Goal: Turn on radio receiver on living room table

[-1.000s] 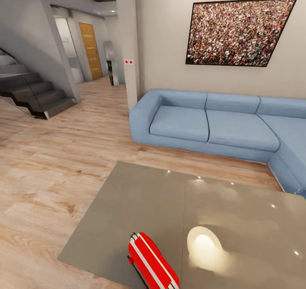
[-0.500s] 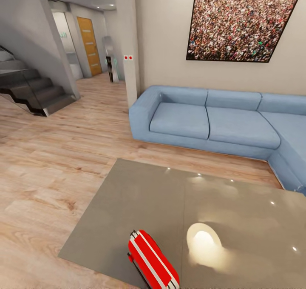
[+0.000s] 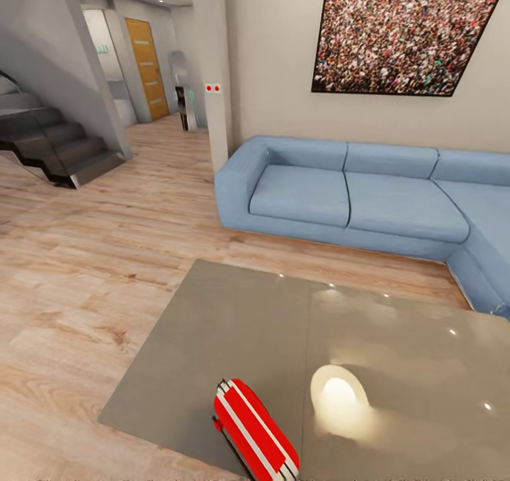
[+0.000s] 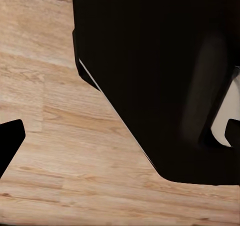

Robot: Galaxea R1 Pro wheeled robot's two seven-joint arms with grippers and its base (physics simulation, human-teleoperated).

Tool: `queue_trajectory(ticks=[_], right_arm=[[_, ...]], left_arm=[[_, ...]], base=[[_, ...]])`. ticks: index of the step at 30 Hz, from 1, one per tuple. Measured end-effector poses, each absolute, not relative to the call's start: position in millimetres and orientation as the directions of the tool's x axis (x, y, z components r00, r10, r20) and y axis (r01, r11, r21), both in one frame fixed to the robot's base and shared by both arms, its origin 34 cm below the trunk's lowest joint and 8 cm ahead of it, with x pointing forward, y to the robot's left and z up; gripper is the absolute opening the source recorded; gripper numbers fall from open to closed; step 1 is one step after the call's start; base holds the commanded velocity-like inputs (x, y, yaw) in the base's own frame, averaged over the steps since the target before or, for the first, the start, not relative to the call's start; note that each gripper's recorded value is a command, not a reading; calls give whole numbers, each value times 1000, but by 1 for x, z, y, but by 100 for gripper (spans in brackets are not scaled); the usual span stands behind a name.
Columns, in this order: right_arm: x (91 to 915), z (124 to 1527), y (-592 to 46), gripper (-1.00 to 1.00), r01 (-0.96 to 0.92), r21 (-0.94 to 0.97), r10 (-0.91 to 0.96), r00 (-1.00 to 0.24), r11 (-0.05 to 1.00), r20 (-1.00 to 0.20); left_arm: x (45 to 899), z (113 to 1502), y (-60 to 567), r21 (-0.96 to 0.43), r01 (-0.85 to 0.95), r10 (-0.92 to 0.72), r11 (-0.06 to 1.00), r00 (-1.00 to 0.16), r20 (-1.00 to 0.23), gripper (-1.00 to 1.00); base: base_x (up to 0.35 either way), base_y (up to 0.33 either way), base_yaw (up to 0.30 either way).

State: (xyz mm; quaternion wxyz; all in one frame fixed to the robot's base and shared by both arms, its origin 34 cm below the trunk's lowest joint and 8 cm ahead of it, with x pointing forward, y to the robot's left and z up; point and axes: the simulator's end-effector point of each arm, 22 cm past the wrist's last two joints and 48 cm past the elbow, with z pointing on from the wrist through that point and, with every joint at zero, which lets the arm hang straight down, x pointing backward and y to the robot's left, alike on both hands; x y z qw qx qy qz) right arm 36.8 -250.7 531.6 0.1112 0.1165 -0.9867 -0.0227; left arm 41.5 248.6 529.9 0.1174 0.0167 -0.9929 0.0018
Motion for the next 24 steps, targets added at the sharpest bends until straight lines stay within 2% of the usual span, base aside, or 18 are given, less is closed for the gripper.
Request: queue_trajectory(ticks=[24], right_arm=[[23,536,-252,100,-222,78,-235,-939,972,251]], left_arm=[[27,534,249,2,-34,-33,999,-962,271,100]], base=[[0,0,0]])
